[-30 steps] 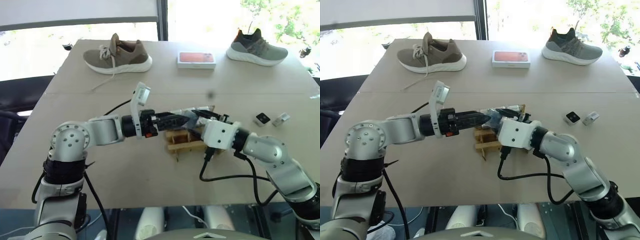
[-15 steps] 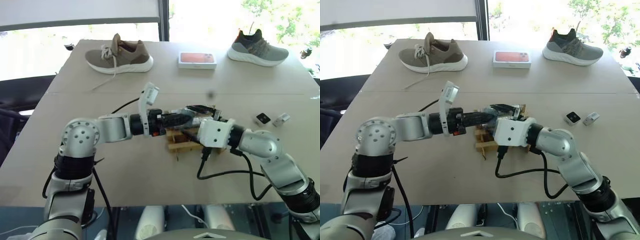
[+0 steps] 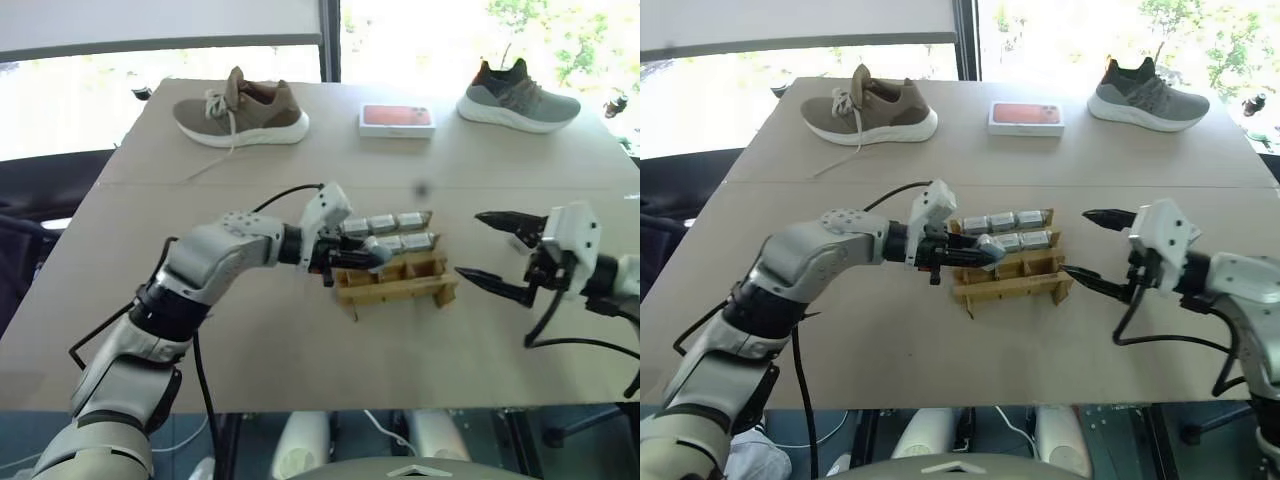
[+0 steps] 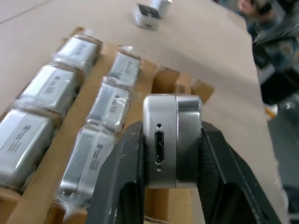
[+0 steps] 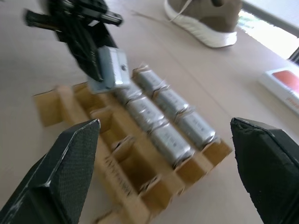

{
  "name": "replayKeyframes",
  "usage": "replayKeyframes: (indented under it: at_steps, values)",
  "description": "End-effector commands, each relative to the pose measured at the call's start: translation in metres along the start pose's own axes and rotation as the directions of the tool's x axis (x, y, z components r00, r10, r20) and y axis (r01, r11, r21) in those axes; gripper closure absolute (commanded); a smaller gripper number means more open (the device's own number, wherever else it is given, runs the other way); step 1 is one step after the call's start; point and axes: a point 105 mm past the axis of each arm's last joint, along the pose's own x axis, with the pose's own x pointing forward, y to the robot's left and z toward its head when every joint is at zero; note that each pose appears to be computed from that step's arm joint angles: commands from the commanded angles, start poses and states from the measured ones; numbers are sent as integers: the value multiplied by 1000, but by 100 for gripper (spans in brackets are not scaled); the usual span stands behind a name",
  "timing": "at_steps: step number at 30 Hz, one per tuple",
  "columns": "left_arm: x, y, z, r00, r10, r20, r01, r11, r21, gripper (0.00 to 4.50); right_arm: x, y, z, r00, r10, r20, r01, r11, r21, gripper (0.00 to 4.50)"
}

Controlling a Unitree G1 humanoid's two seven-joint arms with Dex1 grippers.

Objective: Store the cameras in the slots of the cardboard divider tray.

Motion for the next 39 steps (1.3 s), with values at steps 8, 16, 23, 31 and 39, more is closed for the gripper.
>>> replayKeyframes:
  at_steps: [8,16,23,31,39]
  values:
    - [-5,13,-25,964,-39,-263,95,974,205,366,-7,8,11,998,67,12,-67,997,-37,7]
    - [-6,22,-16,910,48,-413,97,941,323,366,-9,3,12,998,57,-1,-57,996,-65,7]
    - [11,-9,-8,896,-5,-445,147,946,287,265,-6,5,9,999,40,4,-39,998,-52,0]
    - [2,-23,52,977,18,-214,26,980,199,3,-9,1,6,999,-46,-18,45,998,-52,0]
    - [-38,-3,66,981,194,-8,-193,978,82,3,-24,-12,-4,971,-236,-47,236,972,-17,0]
